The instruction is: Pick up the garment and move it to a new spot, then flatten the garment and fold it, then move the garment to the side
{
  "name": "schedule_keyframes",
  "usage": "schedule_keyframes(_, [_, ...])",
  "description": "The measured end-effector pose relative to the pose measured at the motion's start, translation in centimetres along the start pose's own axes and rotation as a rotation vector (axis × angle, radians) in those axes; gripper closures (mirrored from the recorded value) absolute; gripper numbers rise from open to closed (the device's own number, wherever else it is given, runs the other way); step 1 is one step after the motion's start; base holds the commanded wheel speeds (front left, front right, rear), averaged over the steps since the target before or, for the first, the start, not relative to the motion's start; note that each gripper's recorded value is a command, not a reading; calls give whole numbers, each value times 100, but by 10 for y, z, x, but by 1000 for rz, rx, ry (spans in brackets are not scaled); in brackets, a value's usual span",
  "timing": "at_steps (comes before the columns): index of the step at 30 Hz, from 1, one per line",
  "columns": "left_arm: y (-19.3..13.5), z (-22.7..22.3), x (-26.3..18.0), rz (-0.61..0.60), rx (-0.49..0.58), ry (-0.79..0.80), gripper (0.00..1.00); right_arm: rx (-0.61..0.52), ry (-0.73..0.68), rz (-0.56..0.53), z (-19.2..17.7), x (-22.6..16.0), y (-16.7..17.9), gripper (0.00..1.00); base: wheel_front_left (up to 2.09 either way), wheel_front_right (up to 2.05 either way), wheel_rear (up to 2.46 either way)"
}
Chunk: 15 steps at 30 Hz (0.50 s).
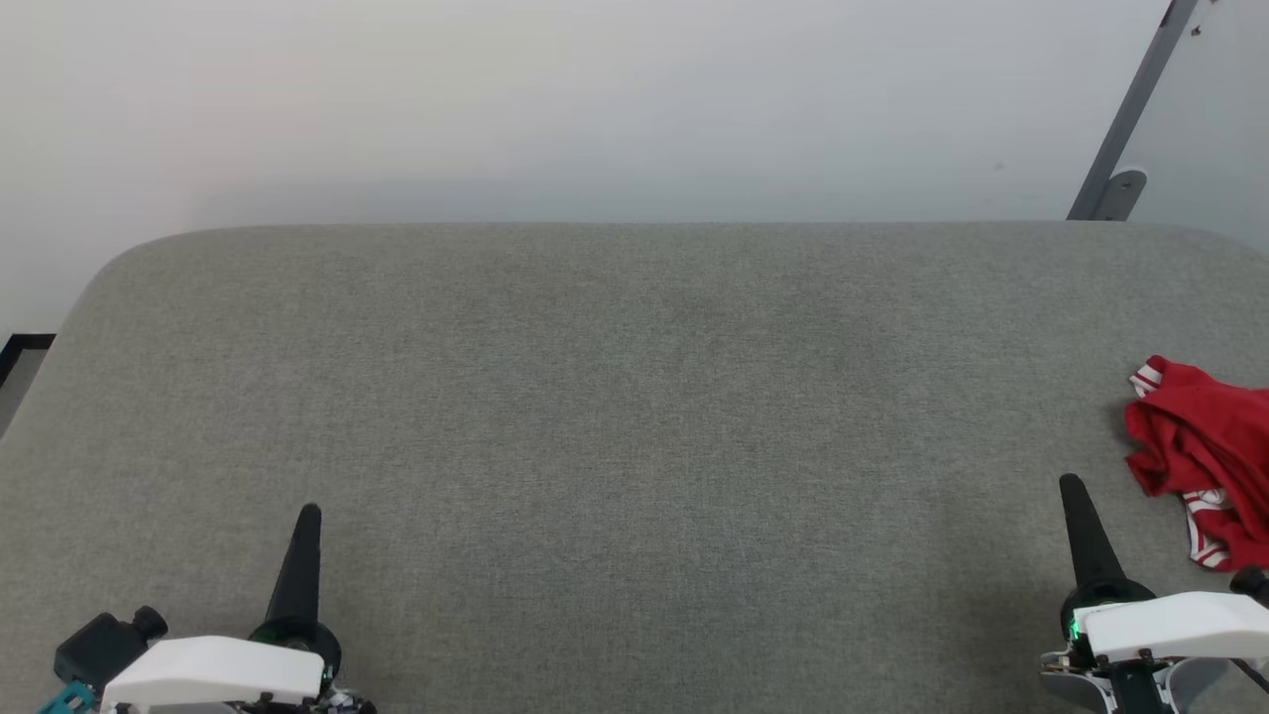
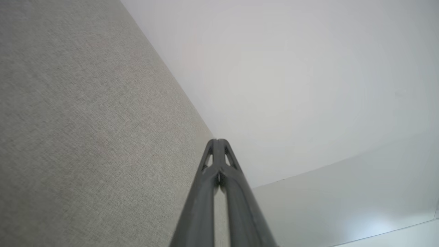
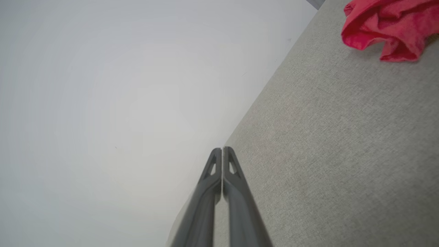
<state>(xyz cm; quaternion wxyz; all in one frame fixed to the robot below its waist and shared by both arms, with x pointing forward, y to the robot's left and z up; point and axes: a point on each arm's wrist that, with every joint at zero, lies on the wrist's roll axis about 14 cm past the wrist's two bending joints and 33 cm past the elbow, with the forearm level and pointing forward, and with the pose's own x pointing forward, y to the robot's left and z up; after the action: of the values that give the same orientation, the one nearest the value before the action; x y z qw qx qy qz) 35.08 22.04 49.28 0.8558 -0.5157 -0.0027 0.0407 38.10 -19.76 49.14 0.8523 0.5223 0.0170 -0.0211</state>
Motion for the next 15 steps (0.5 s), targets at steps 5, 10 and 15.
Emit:
schedule_keyframes(5, [0,-2,2,4,-51,7,100,47,3,-1,0,0,0,100,0,0,0])
schedule_keyframes(10, [-4,-2,7,-5,-101,10,100,95,1,5,1,2,2,100,0,0,0])
schedule_keyframes(15, [-3,-4,9,-2,-142,18,100,139,3,5,1,2,2,100,0,0,0])
